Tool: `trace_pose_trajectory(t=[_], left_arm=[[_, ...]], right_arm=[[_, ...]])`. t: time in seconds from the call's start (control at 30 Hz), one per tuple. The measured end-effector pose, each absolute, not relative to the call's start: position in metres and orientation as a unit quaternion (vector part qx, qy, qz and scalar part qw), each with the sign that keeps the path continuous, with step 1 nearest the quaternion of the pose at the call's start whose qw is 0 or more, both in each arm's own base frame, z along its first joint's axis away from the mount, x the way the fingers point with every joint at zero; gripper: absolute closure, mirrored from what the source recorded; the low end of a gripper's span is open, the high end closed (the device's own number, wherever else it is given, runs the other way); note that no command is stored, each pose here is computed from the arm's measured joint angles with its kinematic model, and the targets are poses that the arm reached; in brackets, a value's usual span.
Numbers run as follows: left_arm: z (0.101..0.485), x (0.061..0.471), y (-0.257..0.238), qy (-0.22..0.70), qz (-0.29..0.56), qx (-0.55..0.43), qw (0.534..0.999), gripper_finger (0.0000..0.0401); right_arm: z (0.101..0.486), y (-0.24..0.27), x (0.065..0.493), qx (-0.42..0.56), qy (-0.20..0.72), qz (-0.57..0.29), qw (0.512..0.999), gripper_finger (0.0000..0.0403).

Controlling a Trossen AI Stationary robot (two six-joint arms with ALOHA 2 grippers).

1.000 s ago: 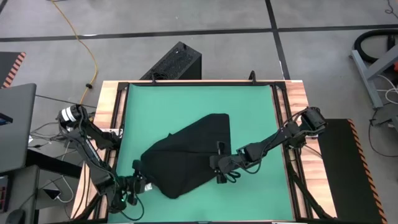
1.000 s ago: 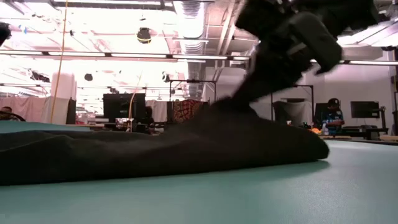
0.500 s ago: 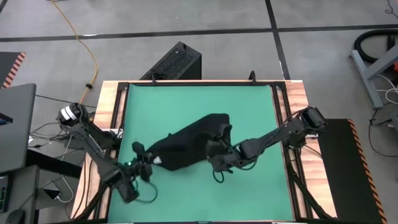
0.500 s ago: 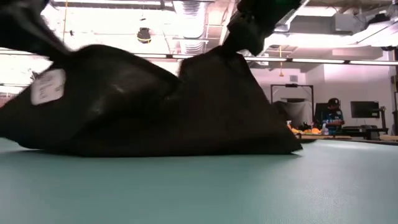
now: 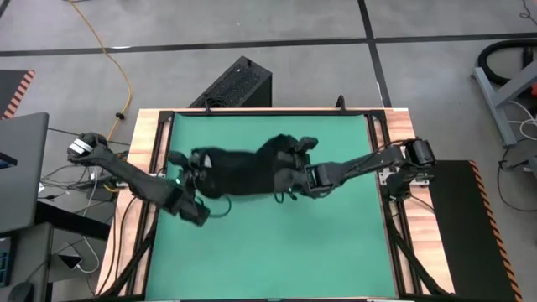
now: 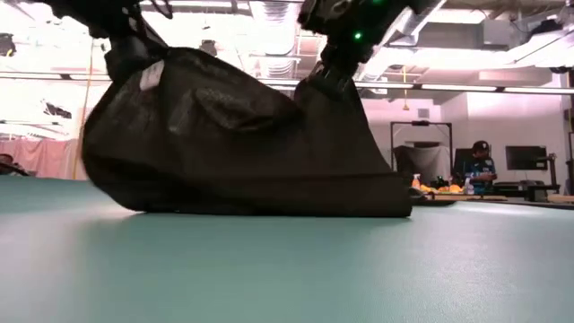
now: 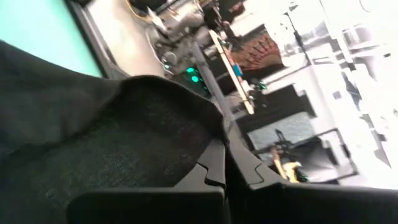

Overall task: Roll napkin
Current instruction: Fold the black table napkin

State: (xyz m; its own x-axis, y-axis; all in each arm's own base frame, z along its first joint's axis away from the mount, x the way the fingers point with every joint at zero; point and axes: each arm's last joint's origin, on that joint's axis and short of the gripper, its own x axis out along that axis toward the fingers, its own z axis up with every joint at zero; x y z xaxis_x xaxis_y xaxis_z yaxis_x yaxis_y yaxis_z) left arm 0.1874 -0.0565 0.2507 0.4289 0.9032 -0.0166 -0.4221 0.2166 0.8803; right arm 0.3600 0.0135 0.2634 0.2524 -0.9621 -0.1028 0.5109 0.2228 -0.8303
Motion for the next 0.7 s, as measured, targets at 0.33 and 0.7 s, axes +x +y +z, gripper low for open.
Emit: trace_pose_trajectory(t=[0.33, 0.7], left_arm=[[0.291, 0.164, -0.016, 0.328, 0.506, 0.434, 0.669, 0.0401], [0.337, 0.161, -0.016, 0.309, 0.407, 0.447, 0.734, 0.0401]], right_arm=[[0.308, -0.053, 0.371, -0.357, 0.312, -0.582, 0.661, 0.0390], [0.372, -0.036, 0.343, -0.329, 0.195, -0.604, 0.700, 0.0390]])
